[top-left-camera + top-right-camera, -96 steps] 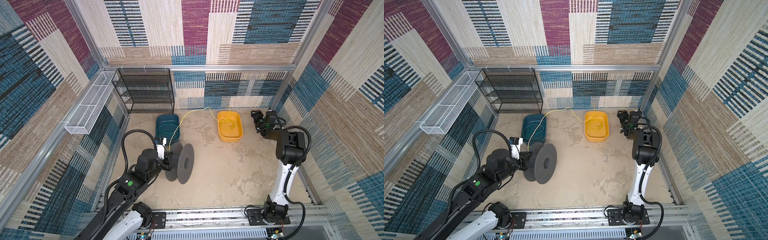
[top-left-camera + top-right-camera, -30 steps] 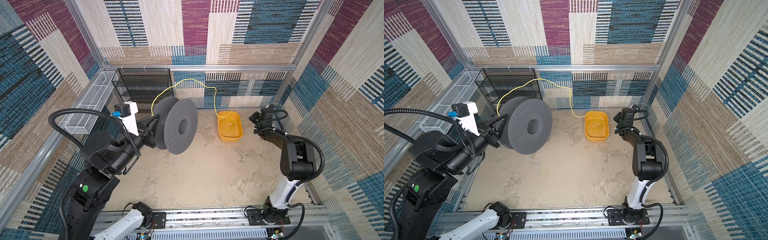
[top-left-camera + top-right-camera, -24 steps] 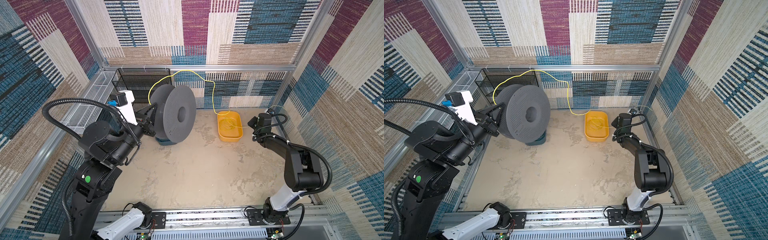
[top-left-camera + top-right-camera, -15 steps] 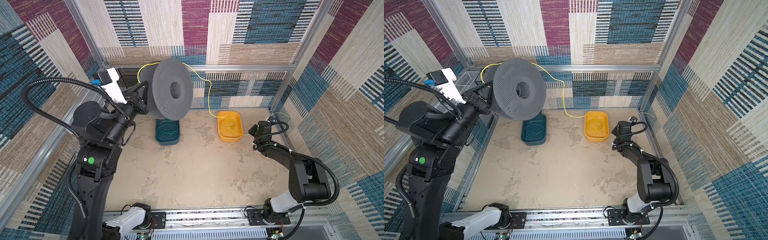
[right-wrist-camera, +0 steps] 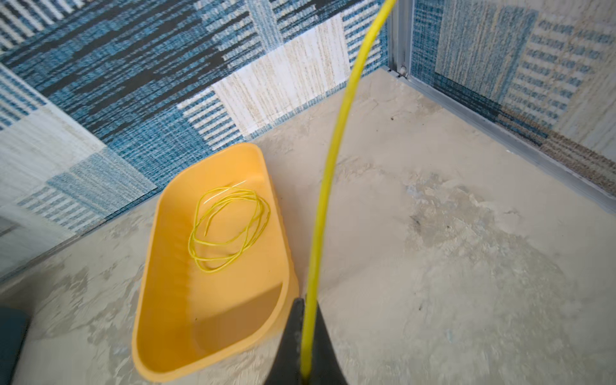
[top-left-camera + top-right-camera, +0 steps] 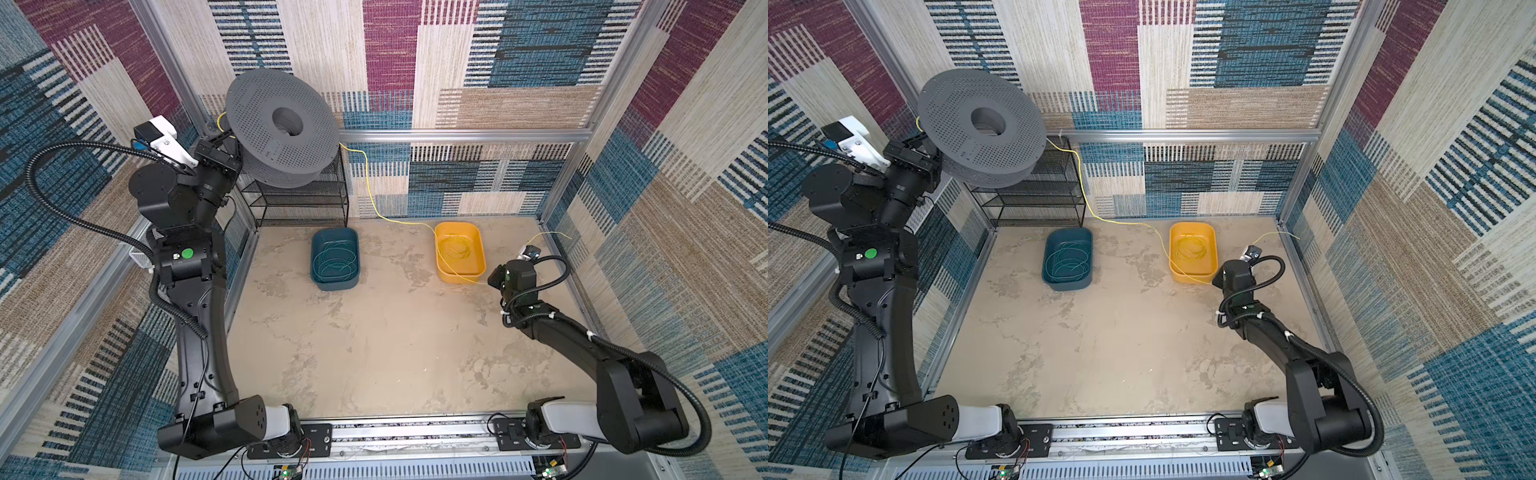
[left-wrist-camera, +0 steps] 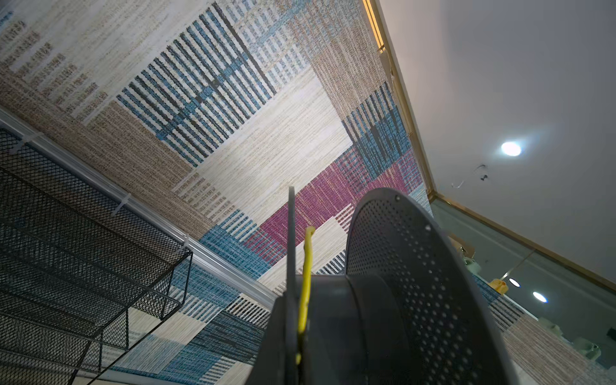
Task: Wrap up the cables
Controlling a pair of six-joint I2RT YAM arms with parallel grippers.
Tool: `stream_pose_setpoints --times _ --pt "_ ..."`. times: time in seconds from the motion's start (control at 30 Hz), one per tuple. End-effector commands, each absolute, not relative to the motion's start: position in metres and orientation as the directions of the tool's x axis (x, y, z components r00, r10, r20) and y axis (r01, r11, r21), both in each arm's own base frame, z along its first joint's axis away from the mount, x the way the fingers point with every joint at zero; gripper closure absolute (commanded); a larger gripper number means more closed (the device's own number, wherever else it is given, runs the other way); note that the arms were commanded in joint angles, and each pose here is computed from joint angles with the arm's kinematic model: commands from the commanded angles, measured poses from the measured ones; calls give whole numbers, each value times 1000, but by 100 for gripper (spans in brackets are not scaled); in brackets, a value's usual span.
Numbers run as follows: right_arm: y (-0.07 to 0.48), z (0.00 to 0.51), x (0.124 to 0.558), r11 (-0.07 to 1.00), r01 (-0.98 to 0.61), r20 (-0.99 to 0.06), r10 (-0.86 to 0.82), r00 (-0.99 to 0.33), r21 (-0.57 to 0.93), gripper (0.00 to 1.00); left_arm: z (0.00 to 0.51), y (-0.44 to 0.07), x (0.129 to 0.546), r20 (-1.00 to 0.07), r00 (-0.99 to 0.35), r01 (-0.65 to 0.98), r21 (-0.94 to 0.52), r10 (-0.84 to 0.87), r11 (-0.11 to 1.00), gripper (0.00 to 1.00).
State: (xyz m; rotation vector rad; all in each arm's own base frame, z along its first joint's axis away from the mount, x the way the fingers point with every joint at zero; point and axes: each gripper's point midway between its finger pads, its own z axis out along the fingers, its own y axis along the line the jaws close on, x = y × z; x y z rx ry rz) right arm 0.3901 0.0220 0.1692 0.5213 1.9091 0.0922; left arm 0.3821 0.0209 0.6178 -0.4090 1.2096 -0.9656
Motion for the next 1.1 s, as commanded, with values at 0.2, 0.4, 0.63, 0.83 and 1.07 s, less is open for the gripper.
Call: stream_pose_setpoints --times 0.2,0.4,0.63,0.83,1.07 --pt "34 221 346 907 228 -887 402 -227 353 100 625 44 382 -693 235 279 -623 -681 731 100" --pt "90 226 328 959 96 -922 281 -268 265 100 616 41 396 -666 263 247 -653 -698 716 100" --pt "120 205 311 982 58 -929 190 -317 181 100 618 29 411 -641 278 254 -669 -715 698 100" --pt "122 191 299 992 44 -933 129 -336 122 100 633 31 404 -666 319 225 -638 -674 737 100" --pt "168 199 264 989 -135 -957 17 -289 58 100 631 29 420 -686 353 168 -623 -637 764 100"
